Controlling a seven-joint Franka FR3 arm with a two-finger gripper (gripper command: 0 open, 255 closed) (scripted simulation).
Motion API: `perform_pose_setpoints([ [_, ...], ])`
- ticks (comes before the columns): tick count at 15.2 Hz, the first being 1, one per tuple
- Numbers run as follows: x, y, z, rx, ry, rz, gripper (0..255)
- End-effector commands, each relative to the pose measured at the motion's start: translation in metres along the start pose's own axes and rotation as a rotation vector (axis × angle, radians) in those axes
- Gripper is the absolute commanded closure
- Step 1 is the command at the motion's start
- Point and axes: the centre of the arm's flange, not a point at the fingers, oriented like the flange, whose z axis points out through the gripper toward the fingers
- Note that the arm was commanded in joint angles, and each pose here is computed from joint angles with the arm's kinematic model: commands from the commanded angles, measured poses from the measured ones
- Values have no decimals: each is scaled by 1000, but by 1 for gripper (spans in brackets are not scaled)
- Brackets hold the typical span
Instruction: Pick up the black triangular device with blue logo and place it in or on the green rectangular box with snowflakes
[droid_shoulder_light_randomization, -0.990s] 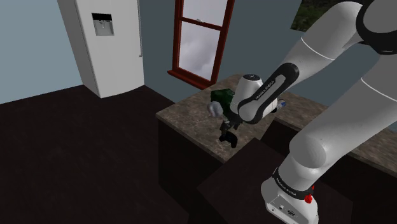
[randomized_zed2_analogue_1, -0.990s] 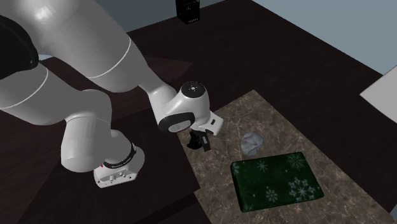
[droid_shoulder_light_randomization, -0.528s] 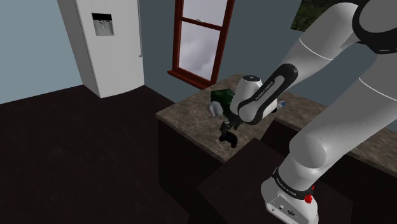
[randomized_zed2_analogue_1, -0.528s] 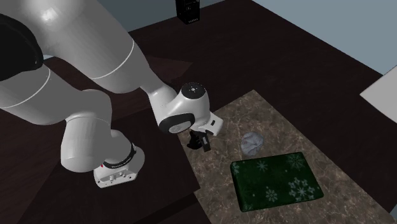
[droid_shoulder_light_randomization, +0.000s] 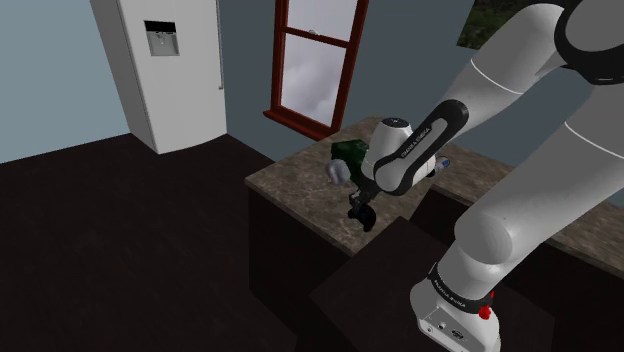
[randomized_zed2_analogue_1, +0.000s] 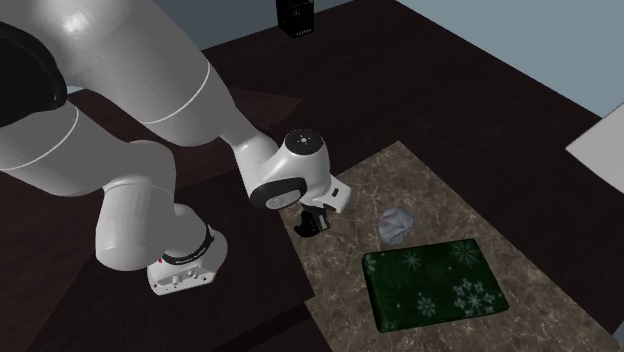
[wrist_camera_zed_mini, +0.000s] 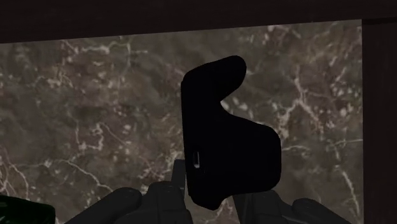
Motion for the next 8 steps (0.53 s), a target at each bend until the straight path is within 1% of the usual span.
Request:
perform_pose_setpoints([
  [1, -1, 0, 1, 0, -5, -1, 255],
  [2, -1, 0, 1, 0, -5, -1, 255],
  [8, 2, 2, -30, 0, -5, -1, 255],
])
